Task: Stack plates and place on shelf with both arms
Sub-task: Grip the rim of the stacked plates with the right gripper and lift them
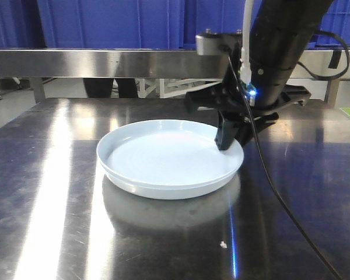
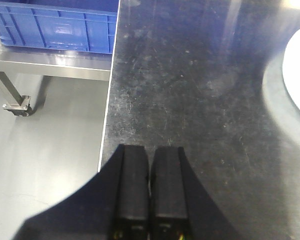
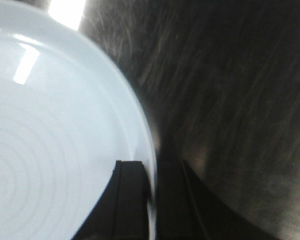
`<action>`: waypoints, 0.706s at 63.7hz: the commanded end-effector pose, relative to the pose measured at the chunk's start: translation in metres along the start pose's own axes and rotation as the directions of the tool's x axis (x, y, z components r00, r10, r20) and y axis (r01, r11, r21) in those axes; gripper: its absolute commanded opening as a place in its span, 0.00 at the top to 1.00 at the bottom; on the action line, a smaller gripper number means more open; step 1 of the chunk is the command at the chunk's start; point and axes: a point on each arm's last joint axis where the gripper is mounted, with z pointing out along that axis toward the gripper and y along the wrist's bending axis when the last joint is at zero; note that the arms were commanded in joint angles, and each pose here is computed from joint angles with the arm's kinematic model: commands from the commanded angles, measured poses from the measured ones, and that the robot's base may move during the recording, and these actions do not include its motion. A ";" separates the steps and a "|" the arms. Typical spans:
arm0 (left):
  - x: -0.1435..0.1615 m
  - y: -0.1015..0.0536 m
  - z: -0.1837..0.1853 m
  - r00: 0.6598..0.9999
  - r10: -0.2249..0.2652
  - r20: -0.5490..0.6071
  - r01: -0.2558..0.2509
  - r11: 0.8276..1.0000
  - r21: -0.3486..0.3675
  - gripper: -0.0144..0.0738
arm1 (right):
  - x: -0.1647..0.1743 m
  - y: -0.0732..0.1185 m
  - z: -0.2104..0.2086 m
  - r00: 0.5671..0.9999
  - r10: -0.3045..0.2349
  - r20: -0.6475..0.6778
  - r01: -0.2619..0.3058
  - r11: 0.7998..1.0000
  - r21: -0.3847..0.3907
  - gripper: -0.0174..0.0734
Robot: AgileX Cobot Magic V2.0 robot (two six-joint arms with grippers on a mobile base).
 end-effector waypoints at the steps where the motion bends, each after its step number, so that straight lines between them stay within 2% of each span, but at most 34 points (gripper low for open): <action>1: -0.013 -0.003 -0.005 0.997 -0.007 0.082 0.006 1.000 0.023 0.74 | -0.013 0.002 -0.026 0.995 -0.032 0.097 0.033 0.999 -0.007 0.73; 8: -0.013 -0.003 -0.005 0.997 -0.007 0.082 0.006 1.000 0.023 0.74 | -0.022 0.001 -0.056 0.977 -0.043 0.210 0.047 0.999 -0.015 0.75; 17: -0.013 -0.003 -0.005 0.997 -0.007 0.082 0.006 1.000 0.023 0.74 | -0.031 -0.009 -0.109 0.926 -0.034 0.376 0.043 0.999 -0.014 0.75; 24: -0.013 -0.003 -0.005 0.997 -0.007 0.082 0.006 1.000 0.023 0.74 | -0.030 -0.031 -0.148 0.883 0.009 0.469 -0.010 1.000 0.001 0.75; 31: -0.013 -0.003 -0.005 0.997 -0.007 0.082 0.006 1.000 0.023 0.74 | -0.015 -0.056 -0.184 0.839 0.050 0.541 -0.077 0.997 0.027 0.75; 37: -0.013 -0.003 -0.005 0.997 -0.007 0.082 0.006 1.000 0.023 0.74 | 0.008 -0.078 -0.209 0.801 0.086 0.593 -0.148 0.987 0.058 0.75; 45: -0.013 -0.003 -0.005 0.997 -0.007 0.082 0.006 1.000 0.023 0.74 | 0.045 -0.096 -0.231 0.762 0.116 0.637 -0.224 0.970 0.092 0.75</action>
